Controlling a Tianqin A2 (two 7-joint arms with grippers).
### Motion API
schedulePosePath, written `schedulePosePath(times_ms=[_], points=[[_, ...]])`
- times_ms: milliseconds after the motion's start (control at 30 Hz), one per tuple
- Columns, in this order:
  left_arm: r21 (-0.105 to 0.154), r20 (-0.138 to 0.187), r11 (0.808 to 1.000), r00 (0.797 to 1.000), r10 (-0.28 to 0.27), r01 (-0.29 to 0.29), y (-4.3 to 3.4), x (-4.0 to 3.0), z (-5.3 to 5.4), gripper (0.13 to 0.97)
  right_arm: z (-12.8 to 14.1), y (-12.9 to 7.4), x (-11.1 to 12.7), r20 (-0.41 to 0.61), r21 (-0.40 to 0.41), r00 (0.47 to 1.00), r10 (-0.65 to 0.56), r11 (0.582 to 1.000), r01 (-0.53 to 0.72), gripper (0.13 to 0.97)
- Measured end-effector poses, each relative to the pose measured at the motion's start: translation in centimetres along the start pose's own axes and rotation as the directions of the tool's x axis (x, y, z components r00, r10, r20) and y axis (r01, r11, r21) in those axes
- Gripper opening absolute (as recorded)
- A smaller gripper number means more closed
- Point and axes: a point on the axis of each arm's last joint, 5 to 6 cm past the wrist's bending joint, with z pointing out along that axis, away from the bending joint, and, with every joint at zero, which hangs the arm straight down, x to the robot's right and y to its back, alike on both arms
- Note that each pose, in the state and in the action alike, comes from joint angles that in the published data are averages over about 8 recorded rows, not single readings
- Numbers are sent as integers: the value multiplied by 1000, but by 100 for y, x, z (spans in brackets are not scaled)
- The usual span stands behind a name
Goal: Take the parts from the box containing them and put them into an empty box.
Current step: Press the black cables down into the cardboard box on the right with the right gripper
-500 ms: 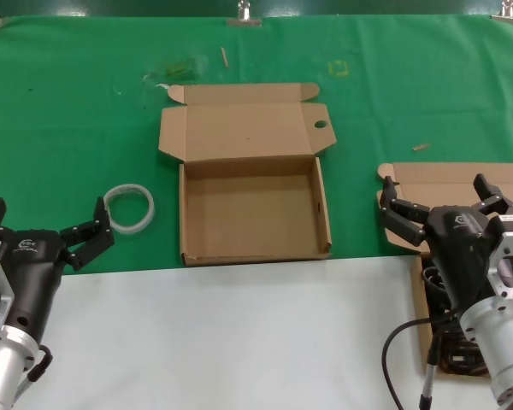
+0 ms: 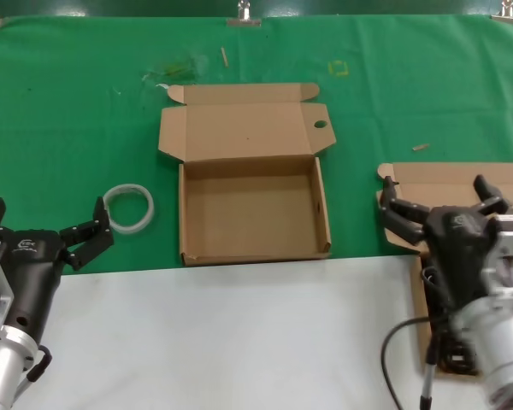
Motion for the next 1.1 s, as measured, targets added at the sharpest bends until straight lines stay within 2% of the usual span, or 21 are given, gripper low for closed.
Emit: schedulePosePath(times_ms=[133, 267, 400, 500, 667, 800, 933, 1100], points=[[0, 0, 1000, 1000, 0, 0, 0, 0, 0, 966, 6, 25, -233, -25, -35, 999, 28, 999, -28, 966], [0, 0, 1000, 1000, 0, 0, 0, 0, 0, 966, -18, 55, -439, -75, -114, 997, 14, 993, -22, 966], [0, 0, 1000, 1000, 0, 0, 0, 0, 0, 966, -71, 81, -494, -144, -216, 986, -82, 975, 49, 966], [0, 0, 1000, 1000, 0, 0, 0, 0, 0, 966, -131, 94, -469, -197, -305, 962, -187, 945, 121, 966], [0, 0, 1000, 1000, 0, 0, 0, 0, 0, 966, -252, 75, -370, -244, -455, 902, -357, 863, 219, 966], [0, 0, 1000, 1000, 0, 0, 0, 0, 0, 966, -345, 11, -260, -234, -562, 844, -483, 775, 287, 966], [0, 0, 1000, 1000, 0, 0, 0, 0, 0, 966, -384, -75, -160, -181, -649, 784, -594, 671, 359, 966], [0, 0, 1000, 1000, 0, 0, 0, 0, 0, 966, -320, -157, -61, -70, -710, 718, -693, 540, 452, 966]])
